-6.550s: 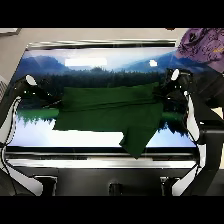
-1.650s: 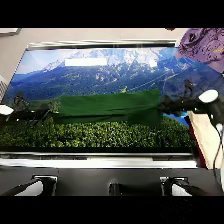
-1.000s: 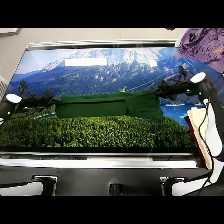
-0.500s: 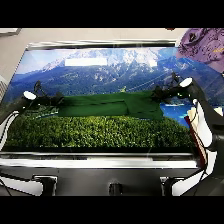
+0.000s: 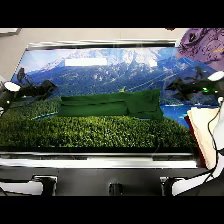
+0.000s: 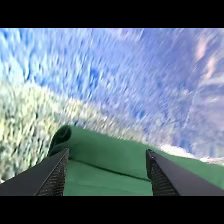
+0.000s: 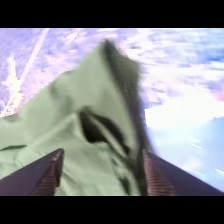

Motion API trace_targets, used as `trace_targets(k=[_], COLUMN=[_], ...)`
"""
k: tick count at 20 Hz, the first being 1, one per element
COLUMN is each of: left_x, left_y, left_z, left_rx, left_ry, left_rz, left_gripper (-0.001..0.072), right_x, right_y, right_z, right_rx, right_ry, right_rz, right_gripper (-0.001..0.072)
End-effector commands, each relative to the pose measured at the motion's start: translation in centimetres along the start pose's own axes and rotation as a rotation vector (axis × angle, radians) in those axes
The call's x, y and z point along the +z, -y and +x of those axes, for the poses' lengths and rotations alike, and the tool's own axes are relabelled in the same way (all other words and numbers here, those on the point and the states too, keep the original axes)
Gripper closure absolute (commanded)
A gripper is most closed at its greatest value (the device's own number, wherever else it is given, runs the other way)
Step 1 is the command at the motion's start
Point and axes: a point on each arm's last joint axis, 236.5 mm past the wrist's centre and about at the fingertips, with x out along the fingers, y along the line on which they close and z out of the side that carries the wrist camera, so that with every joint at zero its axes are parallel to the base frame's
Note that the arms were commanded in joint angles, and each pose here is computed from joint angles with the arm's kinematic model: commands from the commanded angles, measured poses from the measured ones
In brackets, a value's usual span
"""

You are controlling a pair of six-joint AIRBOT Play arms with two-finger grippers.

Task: Fold the clothes and pants, and hang the long-sleeved shirts on hangers.

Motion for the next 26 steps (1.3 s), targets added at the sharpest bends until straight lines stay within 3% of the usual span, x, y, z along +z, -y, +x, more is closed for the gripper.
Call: trace_targets(k=[1,5,19,22,25,26], left_x=[1.4,0.4,0.3,0.3,0.1,-0.2], left_y=[1.3,1.8,2.0,2.0,2.3,2.9], left_z=[-2.1,-1.9,-1.8,-1.8,-1.7,-1.5], left_rx=[-0.019,-0.024,-0.026,-0.026,-0.031,-0.039], left_ry=[0.038,0.006,0.005,0.005,0.002,-0.006], left_rz=[0.022,0.031,0.033,0.033,0.037,0.040], left_gripper=[0.0152,0.0152,0.0154,0.0154,0.0155,0.0186], right_x=[-2.2,-3.2,-5.6,-6.6,-6.6,-6.5], right_y=[2.2,1.9,1.4,0.7,0.5,0.2], right_z=[-0.2,3.8,9.3,10.8,11.3,10.9], right_rx=[0.088,0.207,0.200,0.161,0.133,0.135], right_ry=[-0.152,-0.229,-0.319,-0.338,-0.328,-0.322], right_rz=[-0.016,-0.015,-0.044,-0.086,-0.091,-0.095], right_gripper=[0.0093,0.0094,0.0106,0.0232,0.0656,0.0687])
